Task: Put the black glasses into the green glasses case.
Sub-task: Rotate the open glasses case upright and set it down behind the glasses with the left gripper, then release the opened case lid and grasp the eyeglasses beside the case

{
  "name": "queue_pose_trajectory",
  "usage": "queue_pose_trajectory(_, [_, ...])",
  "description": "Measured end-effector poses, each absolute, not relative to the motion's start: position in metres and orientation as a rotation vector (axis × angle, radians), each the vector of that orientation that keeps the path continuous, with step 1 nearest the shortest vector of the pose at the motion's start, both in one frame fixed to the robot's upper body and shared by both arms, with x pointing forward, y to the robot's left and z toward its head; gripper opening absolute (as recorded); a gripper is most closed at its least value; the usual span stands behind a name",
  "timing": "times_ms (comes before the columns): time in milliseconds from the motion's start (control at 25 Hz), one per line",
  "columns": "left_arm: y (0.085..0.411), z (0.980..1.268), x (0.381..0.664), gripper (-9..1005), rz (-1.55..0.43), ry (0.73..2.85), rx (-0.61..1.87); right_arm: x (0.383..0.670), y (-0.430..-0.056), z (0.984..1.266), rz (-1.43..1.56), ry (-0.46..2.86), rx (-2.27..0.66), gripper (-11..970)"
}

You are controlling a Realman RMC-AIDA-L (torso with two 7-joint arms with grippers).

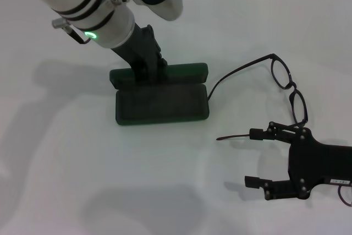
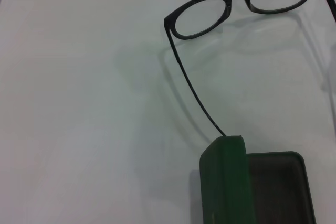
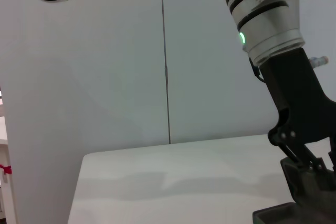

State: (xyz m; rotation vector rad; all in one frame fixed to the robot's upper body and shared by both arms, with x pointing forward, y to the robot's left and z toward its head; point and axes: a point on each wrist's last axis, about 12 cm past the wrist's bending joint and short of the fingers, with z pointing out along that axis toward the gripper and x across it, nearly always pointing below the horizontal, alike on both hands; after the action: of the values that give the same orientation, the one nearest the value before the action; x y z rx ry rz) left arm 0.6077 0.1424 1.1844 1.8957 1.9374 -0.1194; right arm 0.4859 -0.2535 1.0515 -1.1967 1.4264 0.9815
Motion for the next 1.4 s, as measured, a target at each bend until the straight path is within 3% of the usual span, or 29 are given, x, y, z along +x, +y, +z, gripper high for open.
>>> queue_pose_trajectory(440, [0.137,1.180,0.602,250,-0.106,1.928,1.937,0.485,-0.254,1.051,0.980,1.431,-1.193,873])
queue_pose_trajectory(560, [0.138,1.182,0.602,475,-0.127,1.944,1.904,0.485,-0.253,1.050,0.980,1.431,-1.193,872])
queue_pose_trajectory(760, [0.145,1.198,0.603,490,-0.321,1.977,1.771,0.485,-0.253,1.051,0.979,1.431,-1.194,872])
queue_pose_trajectory(1000, [0.174,1.205,0.610,515,-0.649,1.979,1.501,0.485,-0.253,1.051,0.980,1.430,-1.194,872])
queue_pose_trajectory(1240, [0.229,1.171,0.606,539,-0.893,1.926,1.217,0.485,-0.254,1.050,0.979,1.432,-1.193,871])
queue_pose_trajectory(1400, [0.267,1.153,0.588,555,-0.916,1.795,1.034,0.485,-0.254,1.050,0.979,1.433,-1.192,871])
